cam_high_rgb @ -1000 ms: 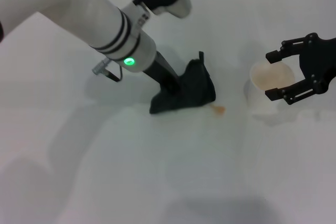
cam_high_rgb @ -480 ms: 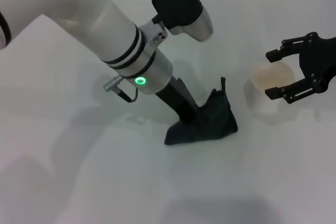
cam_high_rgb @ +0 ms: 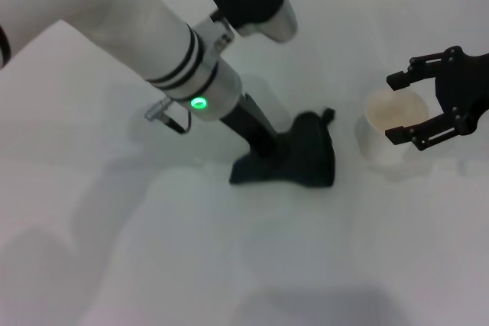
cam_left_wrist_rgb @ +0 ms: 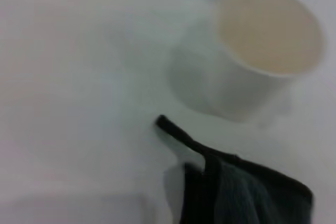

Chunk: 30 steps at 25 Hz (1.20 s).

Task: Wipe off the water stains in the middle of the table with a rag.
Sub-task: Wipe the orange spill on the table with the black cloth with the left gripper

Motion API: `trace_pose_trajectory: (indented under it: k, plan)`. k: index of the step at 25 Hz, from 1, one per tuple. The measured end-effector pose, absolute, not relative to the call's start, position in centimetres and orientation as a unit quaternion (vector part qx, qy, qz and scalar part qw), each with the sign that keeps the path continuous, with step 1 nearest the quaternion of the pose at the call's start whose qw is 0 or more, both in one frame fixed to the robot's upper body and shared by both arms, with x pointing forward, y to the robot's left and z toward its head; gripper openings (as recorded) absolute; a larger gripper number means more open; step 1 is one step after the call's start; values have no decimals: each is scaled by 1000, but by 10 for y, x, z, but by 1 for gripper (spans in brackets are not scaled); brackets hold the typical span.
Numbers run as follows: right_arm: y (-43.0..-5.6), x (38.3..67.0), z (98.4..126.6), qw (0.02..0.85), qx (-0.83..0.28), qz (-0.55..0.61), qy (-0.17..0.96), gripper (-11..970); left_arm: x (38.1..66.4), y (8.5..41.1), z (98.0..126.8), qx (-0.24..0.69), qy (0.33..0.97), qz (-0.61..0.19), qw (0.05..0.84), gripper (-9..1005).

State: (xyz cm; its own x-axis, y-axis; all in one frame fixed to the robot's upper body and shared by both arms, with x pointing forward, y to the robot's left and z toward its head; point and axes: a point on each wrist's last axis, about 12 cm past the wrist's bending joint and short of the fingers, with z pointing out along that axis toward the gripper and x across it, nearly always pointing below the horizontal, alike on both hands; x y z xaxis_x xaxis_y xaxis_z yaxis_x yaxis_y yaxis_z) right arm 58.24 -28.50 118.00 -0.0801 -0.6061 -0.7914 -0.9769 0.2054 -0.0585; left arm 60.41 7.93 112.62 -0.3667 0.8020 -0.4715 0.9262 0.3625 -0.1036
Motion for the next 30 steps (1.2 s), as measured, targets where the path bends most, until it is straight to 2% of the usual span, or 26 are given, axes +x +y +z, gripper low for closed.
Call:
trace_pose_trajectory:
  k: [8, 13, 22, 30]
  plan:
    - [-283, 582, 1179, 359, -575, 261, 687, 875, 624, 93, 1126, 484, 838, -124, 219, 75]
    - [-283, 582, 1179, 359, -575, 260, 687, 875, 625, 92, 1127, 480, 839, -123, 226, 75]
    - [-283, 582, 1179, 360, -576, 260, 687, 875, 602, 68, 1127, 545, 799, -165, 194, 76]
    - [-282, 581, 1178, 360, -576, 261, 686, 875, 584, 60, 1128, 578, 772, -210, 158, 76]
